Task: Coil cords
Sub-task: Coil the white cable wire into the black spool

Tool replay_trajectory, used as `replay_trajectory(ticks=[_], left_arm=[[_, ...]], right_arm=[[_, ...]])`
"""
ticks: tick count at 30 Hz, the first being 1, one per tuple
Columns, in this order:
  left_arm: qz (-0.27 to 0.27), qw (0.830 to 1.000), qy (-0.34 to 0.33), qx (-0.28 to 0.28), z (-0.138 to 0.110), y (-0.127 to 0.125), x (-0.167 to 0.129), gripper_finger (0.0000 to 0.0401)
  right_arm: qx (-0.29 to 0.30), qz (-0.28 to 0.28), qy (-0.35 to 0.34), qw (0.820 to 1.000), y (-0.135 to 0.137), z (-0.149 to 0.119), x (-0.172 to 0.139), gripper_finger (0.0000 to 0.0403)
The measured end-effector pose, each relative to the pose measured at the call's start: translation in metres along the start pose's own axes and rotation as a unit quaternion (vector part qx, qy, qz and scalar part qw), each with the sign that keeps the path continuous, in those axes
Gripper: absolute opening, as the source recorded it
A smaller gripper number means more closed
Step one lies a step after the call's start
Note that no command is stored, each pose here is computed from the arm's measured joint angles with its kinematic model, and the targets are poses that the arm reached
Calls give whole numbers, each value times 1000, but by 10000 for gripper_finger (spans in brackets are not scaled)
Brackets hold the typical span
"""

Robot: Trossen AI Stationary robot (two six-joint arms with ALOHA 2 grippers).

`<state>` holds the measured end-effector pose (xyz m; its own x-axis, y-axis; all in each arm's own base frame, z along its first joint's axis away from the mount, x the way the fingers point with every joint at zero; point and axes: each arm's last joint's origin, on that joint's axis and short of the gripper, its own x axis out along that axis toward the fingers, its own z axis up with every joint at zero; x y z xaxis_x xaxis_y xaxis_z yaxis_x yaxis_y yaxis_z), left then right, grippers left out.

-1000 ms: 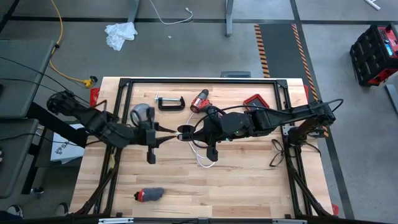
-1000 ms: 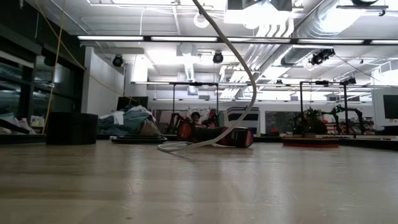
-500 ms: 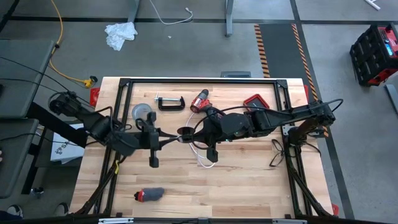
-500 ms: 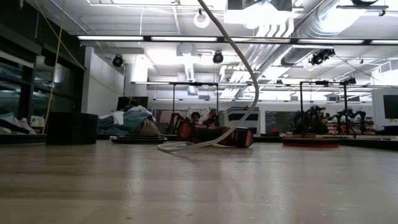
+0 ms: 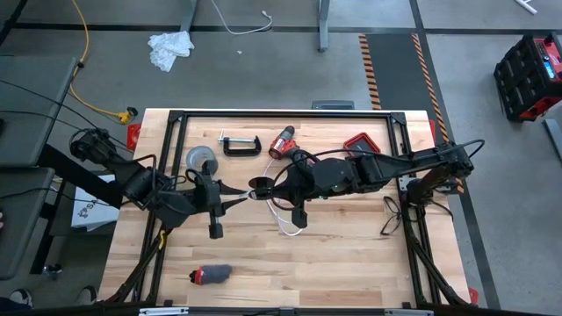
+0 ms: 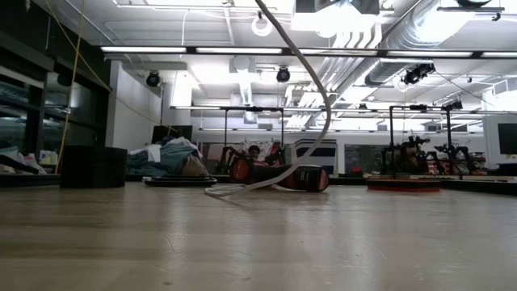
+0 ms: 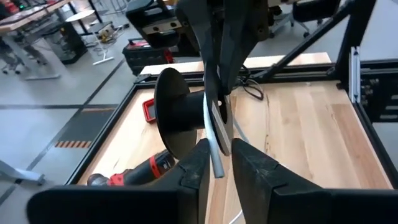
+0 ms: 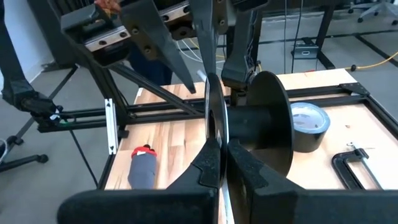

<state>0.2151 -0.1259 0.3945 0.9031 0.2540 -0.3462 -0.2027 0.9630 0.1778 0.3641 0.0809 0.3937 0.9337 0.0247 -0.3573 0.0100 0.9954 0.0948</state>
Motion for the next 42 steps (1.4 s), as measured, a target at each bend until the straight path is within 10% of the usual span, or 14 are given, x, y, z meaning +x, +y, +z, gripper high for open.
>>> replay_trajectory(ticks=[15,27,42], left_arm=[[25,990,-54,-130,12,3,-4,150],[108,982,-81,-132,15,8,-5,163],[242,955,-94,144,43,13,-21,163]], right_arm=[[-3,-19,-35,999,-1,7,-1,0],[0,-50,-96,994,-1,18,-2,0],[123,-106,-123,979,-26,23,0,0]])
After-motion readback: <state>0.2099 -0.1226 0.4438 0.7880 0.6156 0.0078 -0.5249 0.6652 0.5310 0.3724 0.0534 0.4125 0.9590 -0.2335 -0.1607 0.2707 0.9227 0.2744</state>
